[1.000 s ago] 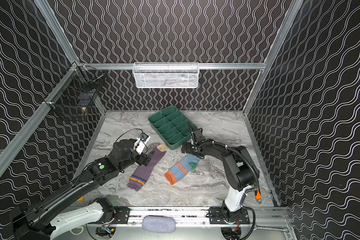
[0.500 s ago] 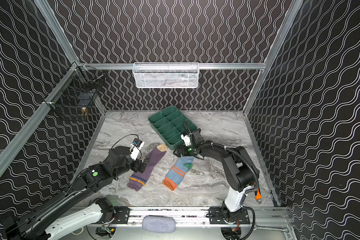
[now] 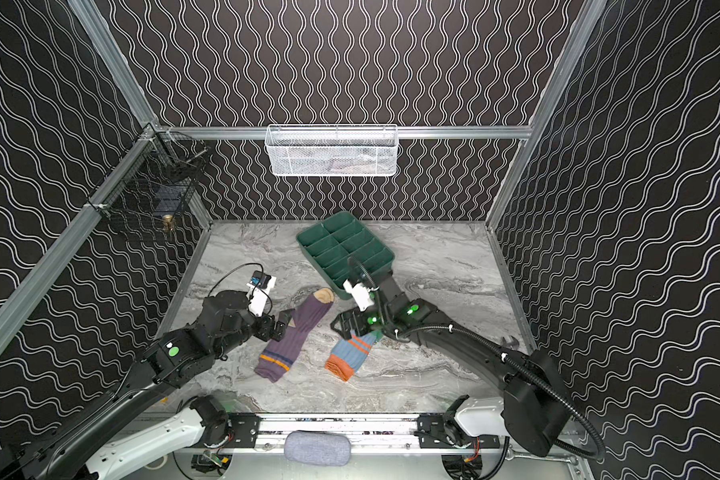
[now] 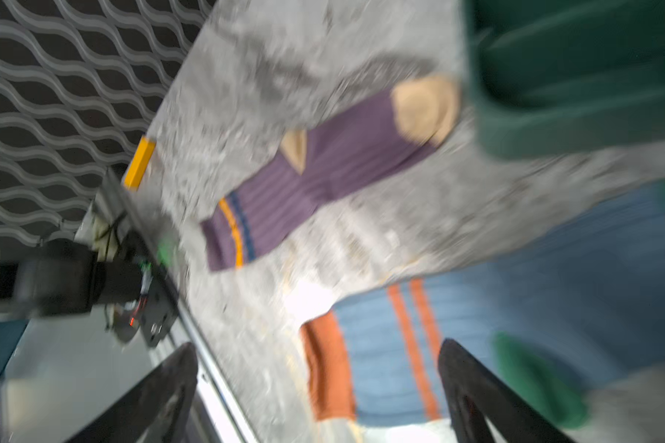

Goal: Roll the socks

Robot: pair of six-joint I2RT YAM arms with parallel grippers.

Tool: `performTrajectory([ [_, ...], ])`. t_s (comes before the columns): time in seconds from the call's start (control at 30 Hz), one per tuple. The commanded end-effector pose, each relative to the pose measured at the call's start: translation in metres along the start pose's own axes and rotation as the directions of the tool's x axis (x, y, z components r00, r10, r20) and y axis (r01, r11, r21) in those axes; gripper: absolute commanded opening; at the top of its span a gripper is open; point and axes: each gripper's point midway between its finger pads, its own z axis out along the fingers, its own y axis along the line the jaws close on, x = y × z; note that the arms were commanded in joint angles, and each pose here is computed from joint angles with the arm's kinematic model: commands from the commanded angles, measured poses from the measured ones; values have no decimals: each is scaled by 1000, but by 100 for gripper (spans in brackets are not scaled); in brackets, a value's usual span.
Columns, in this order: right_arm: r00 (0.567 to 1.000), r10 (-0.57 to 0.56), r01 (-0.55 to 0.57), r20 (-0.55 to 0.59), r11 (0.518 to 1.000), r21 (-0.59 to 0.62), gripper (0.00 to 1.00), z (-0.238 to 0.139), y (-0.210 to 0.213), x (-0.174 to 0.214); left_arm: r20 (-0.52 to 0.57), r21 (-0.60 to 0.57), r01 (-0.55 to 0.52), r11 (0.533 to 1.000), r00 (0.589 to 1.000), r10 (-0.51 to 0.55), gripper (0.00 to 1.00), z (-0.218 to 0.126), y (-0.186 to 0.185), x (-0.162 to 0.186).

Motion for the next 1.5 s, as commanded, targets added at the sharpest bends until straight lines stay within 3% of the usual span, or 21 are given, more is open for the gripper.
performTrajectory([
  [0.0, 995, 64, -66, -74, 998, -24, 98, 14, 13, 32, 4, -88, 51, 995, 999, -51, 99, -6, 17, 4],
  [0.17, 985, 106, -123, -140, 984, -125, 98, 39, 22, 67, 6, -92, 14, 996, 1000, -13, 99, -7, 17, -3],
  [0.4, 967, 99, -130, -234, 984, -120, 98, 56, 8, 113, 26, 86, -59, 995, 998, 57, 98, 3, -16, -5],
  [0.47, 963, 107, -135, -246, 986, -97, 98, 53, 2, 121, 15, 136, -85, 987, 996, 84, 97, 3, -25, -3],
  [0.57, 943, 189, -188, -273, 982, 31, 98, 46, -18, 136, 8, 206, -117, 971, 993, 118, 96, 1, -37, -1],
  [0.73, 912, 280, -226, -299, 953, 202, 100, 20, -44, 165, 18, 352, -215, 911, 975, 223, 94, -1, -63, 8],
  [0.87, 945, 228, -192, -234, 967, 167, 100, 1, -35, 148, 57, 443, -358, 822, 926, 372, 88, -2, -82, 21],
  [1.0, 975, 201, -194, -91, 978, 72, 100, -29, -16, 92, 185, 453, -545, 706, 832, 524, 88, -7, -97, 28],
  [1.1, 959, 278, -279, 61, 960, 3, 100, -60, -23, 49, 311, 439, -673, 595, 735, 602, 87, -15, -112, 35],
  [1.23, 855, 457, -474, 246, 881, 8, 100, -102, -69, 15, 393, 424, -800, 424, 584, 710, 87, -14, -137, 64],
  [1.4, 718, 616, -631, 324, 773, -69, 100, -127, -108, 6, 355, 417, -876, 241, 401, 844, 85, 7, -173, 119],
  [1.47, 676, 652, -662, 345, 742, -105, 100, -132, -120, 6, 354, 410, -892, 190, 348, 868, 83, 15, -187, 138],
])
